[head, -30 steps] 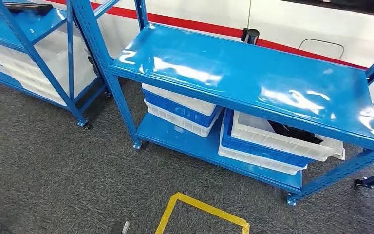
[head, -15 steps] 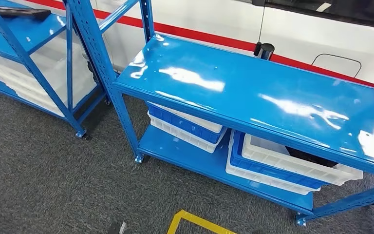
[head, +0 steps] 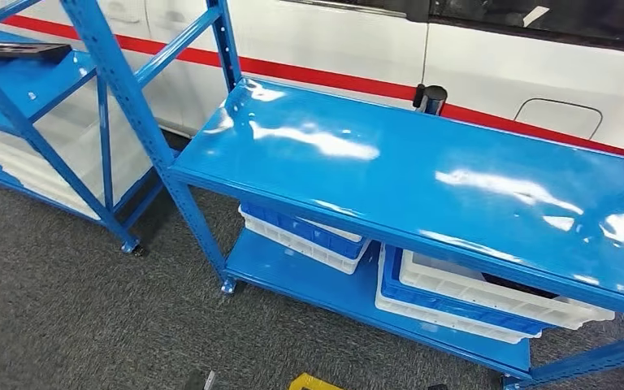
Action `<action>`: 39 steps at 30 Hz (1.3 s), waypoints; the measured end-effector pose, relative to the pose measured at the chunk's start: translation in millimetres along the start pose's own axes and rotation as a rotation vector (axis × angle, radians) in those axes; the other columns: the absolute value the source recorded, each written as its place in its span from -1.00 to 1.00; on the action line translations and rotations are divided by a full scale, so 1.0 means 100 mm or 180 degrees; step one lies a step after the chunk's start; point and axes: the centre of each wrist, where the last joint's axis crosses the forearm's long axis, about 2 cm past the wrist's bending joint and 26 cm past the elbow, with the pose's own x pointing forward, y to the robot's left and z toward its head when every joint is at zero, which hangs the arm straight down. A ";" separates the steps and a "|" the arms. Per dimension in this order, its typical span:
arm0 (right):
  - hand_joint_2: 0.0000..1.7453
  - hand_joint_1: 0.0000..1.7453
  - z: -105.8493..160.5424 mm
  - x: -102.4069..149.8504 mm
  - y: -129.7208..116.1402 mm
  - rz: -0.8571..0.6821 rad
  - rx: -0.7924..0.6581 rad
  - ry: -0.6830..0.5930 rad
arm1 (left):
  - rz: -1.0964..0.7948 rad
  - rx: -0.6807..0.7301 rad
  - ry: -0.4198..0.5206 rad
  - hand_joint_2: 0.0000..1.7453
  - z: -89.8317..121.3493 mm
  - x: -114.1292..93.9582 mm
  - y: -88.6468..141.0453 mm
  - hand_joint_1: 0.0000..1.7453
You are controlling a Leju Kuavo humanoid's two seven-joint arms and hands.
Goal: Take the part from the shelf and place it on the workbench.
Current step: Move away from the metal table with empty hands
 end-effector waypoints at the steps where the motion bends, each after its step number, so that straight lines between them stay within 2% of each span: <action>1: -1.00 -1.00 0.00 0.00 0.00 -0.0006 -0.0001 0.0001 | -0.0001 -0.0001 -0.0005 -1.00 0.00 0.01 0.00 -1.00; 15: -1.00 -1.00 0.01 -0.04 0.03 -0.0070 0.0031 0.0014 | -0.0036 0.0024 0.0010 -1.00 -0.01 0.02 0.02 -1.00; 19: -1.00 -1.00 0.00 -0.03 0.02 -0.0074 0.0017 0.0009 | -0.0085 0.0142 0.0061 1.00 -0.01 0.02 0.03 -1.00; 31: -1.00 -1.00 0.01 -0.06 0.00 -0.0079 -0.0021 0.0033 | -0.0162 0.0307 0.0100 1.00 -0.01 0.02 0.07 -1.00; 33: -1.00 -1.00 0.01 -0.06 -0.01 -0.0085 -0.0037 0.0040 | -0.0169 0.0335 0.0104 0.00 -0.01 0.02 0.07 -1.00; 35: 0.00 -1.00 0.01 -0.07 -0.02 -0.0105 -0.0080 0.0061 | -0.0178 0.0374 0.0125 0.00 -0.01 0.02 0.08 -1.00; 37: 1.00 -1.00 0.01 -0.07 -0.02 -0.0138 -0.0144 0.0097 | -0.0189 0.0430 0.0163 1.00 0.00 0.02 0.08 -1.00; 39: 1.00 -1.00 0.01 -0.08 -0.03 -0.0156 -0.0193 0.0121 | -0.0194 0.0462 0.0193 1.00 0.00 0.00 0.09 -1.00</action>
